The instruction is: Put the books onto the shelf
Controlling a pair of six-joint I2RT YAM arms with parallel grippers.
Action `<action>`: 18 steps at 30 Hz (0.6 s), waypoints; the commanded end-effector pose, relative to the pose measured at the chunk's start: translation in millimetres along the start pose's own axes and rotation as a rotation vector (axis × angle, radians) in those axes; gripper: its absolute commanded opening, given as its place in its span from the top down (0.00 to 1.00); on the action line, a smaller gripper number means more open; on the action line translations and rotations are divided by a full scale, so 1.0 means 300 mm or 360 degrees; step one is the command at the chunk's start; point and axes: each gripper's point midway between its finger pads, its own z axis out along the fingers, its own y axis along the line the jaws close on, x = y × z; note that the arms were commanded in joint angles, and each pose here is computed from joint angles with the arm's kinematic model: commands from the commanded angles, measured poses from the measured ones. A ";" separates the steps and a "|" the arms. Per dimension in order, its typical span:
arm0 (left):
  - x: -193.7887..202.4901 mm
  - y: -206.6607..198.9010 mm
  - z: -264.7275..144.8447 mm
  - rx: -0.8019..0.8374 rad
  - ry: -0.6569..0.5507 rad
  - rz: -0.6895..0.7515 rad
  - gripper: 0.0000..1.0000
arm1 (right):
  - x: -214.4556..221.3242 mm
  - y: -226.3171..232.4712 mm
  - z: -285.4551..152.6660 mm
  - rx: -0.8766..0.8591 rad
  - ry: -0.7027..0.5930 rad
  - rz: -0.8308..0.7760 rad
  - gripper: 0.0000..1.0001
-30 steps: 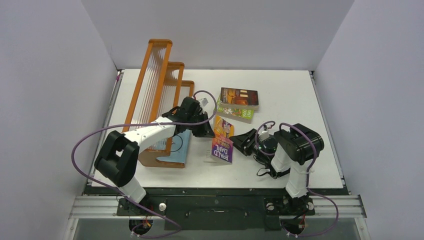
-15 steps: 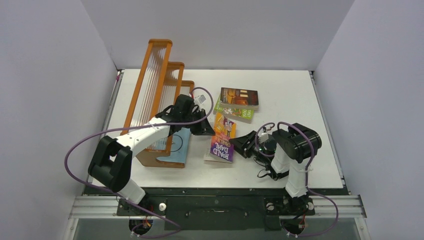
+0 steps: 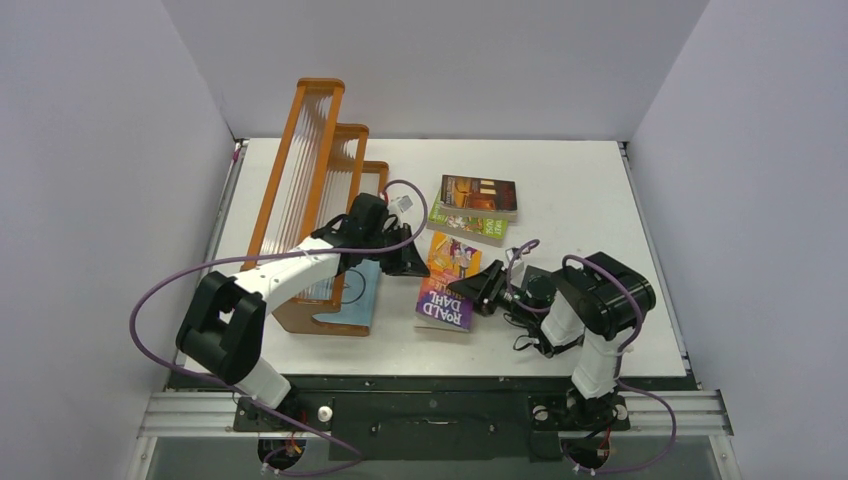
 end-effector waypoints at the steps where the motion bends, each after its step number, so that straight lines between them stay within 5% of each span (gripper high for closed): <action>1: -0.041 -0.070 -0.006 0.0148 -0.0050 0.0076 1.00 | 0.008 0.137 0.011 -0.0244 0.0046 -0.0156 0.51; 4: -0.039 -0.065 -0.006 0.0140 -0.0054 0.0079 1.00 | -0.010 0.120 0.019 -0.0213 -0.0004 -0.0130 0.66; 8: -0.033 -0.057 -0.012 0.0124 -0.0051 0.0089 1.00 | -0.012 0.103 0.026 -0.0190 -0.0005 -0.0088 0.97; 11: -0.034 -0.059 -0.019 0.0113 -0.0040 0.0125 0.96 | -0.006 0.100 0.019 -0.0181 -0.0002 -0.0084 1.00; 12: -0.033 -0.063 -0.028 0.0100 -0.0026 0.0156 0.87 | -0.008 0.100 0.017 -0.0180 -0.0010 -0.0078 1.00; 15: -0.050 -0.087 -0.071 0.0072 -0.0056 0.0231 0.19 | -0.016 0.095 0.008 -0.0163 -0.0044 -0.0054 1.00; 16: -0.069 -0.110 -0.109 0.0040 -0.0100 0.0283 0.04 | -0.016 0.089 0.002 -0.0150 -0.0054 -0.0041 1.00; 18: -0.103 -0.164 -0.186 -0.0017 -0.0184 0.0383 0.03 | -0.023 0.081 -0.004 -0.0131 -0.0085 -0.0028 1.00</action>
